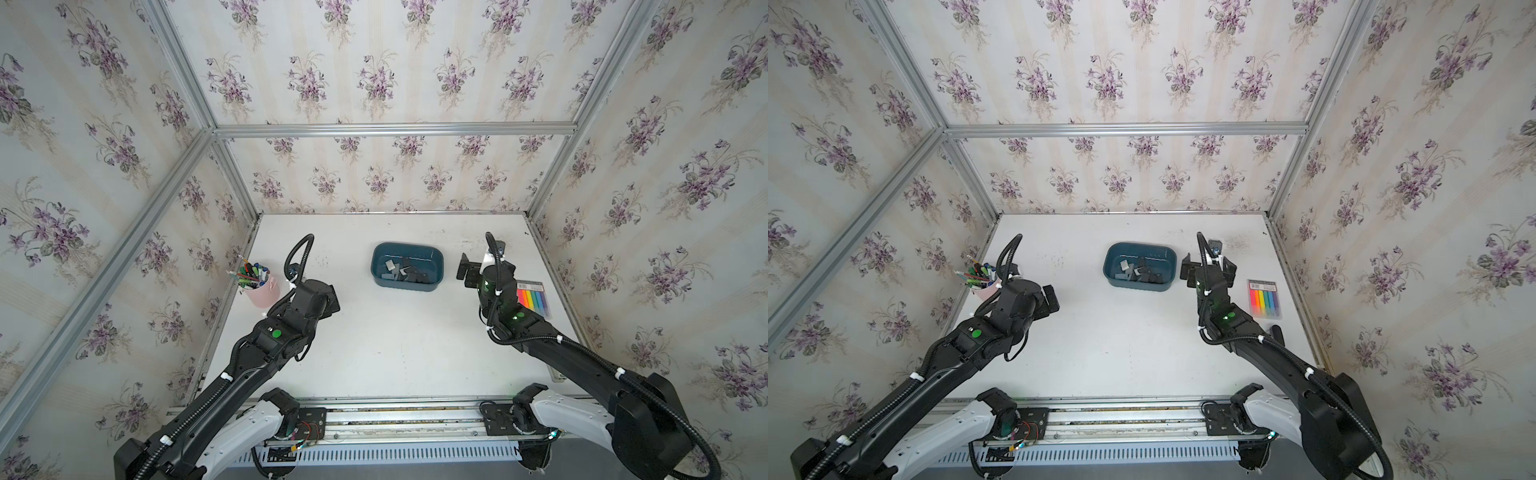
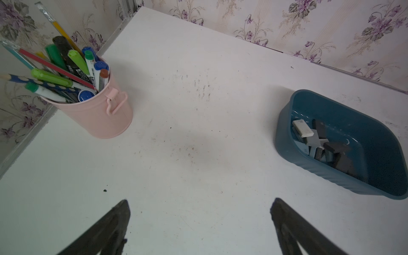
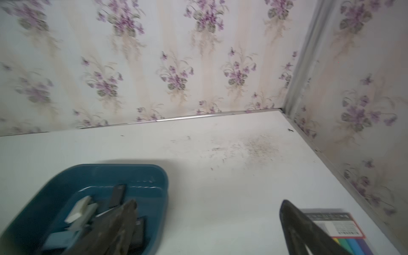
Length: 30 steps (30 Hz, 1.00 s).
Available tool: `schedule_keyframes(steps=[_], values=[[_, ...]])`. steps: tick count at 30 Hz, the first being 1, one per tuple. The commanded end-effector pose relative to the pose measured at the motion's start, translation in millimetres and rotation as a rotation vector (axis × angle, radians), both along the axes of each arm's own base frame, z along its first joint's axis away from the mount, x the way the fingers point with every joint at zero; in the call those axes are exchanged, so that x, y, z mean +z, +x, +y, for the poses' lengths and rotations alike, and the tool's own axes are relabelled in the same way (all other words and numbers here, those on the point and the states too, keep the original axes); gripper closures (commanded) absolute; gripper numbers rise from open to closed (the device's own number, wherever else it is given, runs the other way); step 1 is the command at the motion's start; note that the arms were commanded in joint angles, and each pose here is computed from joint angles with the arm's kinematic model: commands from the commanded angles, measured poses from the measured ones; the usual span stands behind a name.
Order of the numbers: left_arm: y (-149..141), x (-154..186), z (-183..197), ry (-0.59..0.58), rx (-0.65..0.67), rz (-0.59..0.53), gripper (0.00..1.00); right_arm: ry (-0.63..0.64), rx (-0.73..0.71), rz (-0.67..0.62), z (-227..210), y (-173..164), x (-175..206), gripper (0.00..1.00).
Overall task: Put the eraser in the storage box
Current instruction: Reset both arms
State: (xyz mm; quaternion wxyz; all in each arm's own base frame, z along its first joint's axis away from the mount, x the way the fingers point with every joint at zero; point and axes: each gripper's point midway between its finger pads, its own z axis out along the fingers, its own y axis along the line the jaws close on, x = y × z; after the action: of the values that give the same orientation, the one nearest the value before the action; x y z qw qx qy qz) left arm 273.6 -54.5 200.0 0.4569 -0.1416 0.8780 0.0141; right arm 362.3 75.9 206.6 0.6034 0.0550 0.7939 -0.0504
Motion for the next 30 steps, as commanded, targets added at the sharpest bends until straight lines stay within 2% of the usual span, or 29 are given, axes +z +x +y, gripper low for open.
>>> schedule_keyframes(steps=[1,5,6,7,9,13,15,20,22,25,27,28,29,30], values=[[16,10,-3,0.141,-0.075,-0.039,0.0,-0.02,-0.104,0.01,-28,6,-15,0.0],[31,12,1,0.269,-0.071,-0.034,0.0,0.01,-0.231,-0.125,-72,-7,-19,0.0],[35,11,4,0.297,-0.059,-0.039,0.0,0.04,-0.215,-0.145,-78,-7,-23,0.0],[37,9,7,0.307,-0.048,-0.04,0.0,0.055,-0.185,-0.145,-81,-6,-28,0.0],[45,6,10,0.317,-0.046,-0.06,0.0,0.0,-0.186,-0.143,-86,-7,-33,0.0],[55,-7,19,0.307,-0.055,-0.096,0.0,-0.038,-0.168,-0.206,-89,-13,-31,0.0],[61,-17,30,0.267,-0.024,-0.107,0.0,-0.065,-0.168,-0.207,-92,-13,-37,0.0],[75,-47,48,0.228,-0.014,-0.063,0.0,-0.024,-0.143,-0.207,-93,-13,-57,0.0],[81,-51,46,0.188,-0.052,-0.064,0.0,-0.022,-0.123,-0.217,-90,-12,-61,0.0],[89,-55,42,0.239,-0.102,-0.097,0.0,-0.019,-0.087,-0.232,-85,-5,-62,0.0],[93,-64,43,0.276,-0.111,-0.105,0.0,0.02,-0.056,-0.158,-87,5,-75,0.0],[96,-68,43,0.295,-0.124,-0.101,0.0,0.032,-0.041,-0.162,-88,4,-81,0.0],[99,-72,44,0.312,-0.124,-0.097,0.0,0.037,-0.043,-0.228,-92,1,-72,0.0],[101,-75,47,0.306,-0.115,-0.105,0.0,0.045,-0.046,-0.158,-91,5,-83,0.0]])
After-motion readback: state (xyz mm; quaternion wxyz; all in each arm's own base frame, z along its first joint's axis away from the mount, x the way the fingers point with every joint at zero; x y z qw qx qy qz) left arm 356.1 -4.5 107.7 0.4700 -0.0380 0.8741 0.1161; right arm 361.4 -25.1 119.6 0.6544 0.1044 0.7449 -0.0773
